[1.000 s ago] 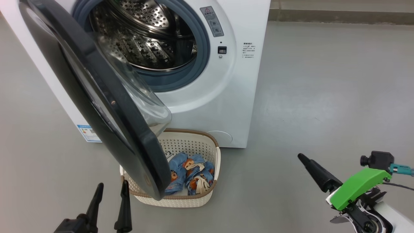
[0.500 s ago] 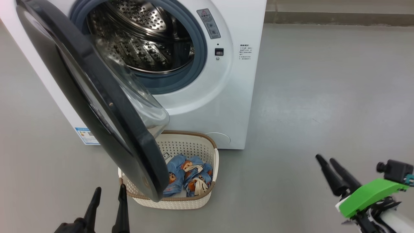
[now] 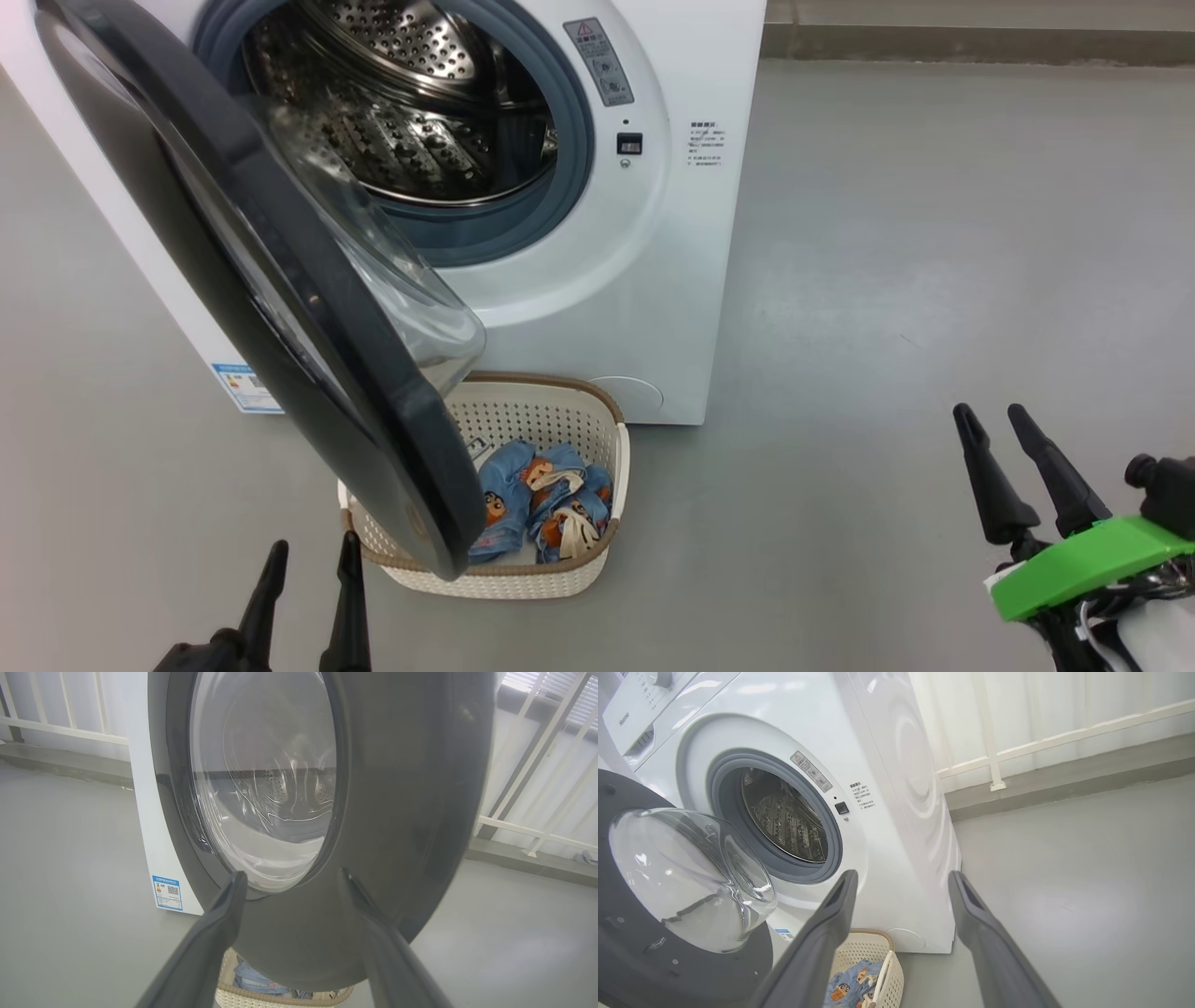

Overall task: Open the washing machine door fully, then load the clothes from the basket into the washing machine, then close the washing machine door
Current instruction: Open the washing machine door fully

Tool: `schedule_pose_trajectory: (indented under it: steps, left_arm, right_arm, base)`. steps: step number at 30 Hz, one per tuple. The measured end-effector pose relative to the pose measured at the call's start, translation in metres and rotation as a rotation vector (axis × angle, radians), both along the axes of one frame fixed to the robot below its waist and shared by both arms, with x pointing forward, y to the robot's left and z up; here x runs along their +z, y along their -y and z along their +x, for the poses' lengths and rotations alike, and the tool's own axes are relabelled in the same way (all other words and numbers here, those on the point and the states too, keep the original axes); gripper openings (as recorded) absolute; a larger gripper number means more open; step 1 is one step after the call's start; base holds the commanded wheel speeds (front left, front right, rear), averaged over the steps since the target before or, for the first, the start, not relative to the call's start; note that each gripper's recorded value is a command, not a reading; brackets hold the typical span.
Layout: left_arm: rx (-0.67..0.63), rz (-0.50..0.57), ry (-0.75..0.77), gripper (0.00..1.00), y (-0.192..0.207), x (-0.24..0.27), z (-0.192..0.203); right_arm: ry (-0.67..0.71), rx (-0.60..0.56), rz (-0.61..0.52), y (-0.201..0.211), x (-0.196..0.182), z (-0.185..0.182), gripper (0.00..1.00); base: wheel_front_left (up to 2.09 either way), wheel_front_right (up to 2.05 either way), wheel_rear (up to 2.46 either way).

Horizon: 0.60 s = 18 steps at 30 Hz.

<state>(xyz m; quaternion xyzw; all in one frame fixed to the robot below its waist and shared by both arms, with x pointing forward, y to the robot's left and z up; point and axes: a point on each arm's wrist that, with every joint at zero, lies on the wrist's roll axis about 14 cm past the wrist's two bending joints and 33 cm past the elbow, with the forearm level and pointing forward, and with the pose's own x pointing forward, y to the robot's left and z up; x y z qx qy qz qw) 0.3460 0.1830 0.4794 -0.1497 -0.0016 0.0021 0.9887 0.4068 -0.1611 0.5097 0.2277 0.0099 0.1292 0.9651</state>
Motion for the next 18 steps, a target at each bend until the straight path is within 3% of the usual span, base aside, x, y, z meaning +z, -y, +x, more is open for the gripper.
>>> schedule_pose_trajectory:
  steps: [6, 18]
  left_arm:
    - [0.007, 0.0, -0.003, 1.0, -0.002, -0.001, -0.001]
    - [0.023, 0.001, -0.006, 1.0, -0.007, -0.002, -0.005]
  right_arm:
    - [0.024, 0.005, -0.12, -0.004, -0.007, -0.008, 1.0]
    - [-0.011, -0.014, -0.229, -0.004, -0.031, -0.021, 1.0]
  base:
    - [0.0, 0.0, 0.0]
    - [0.0, 0.0, 0.0]
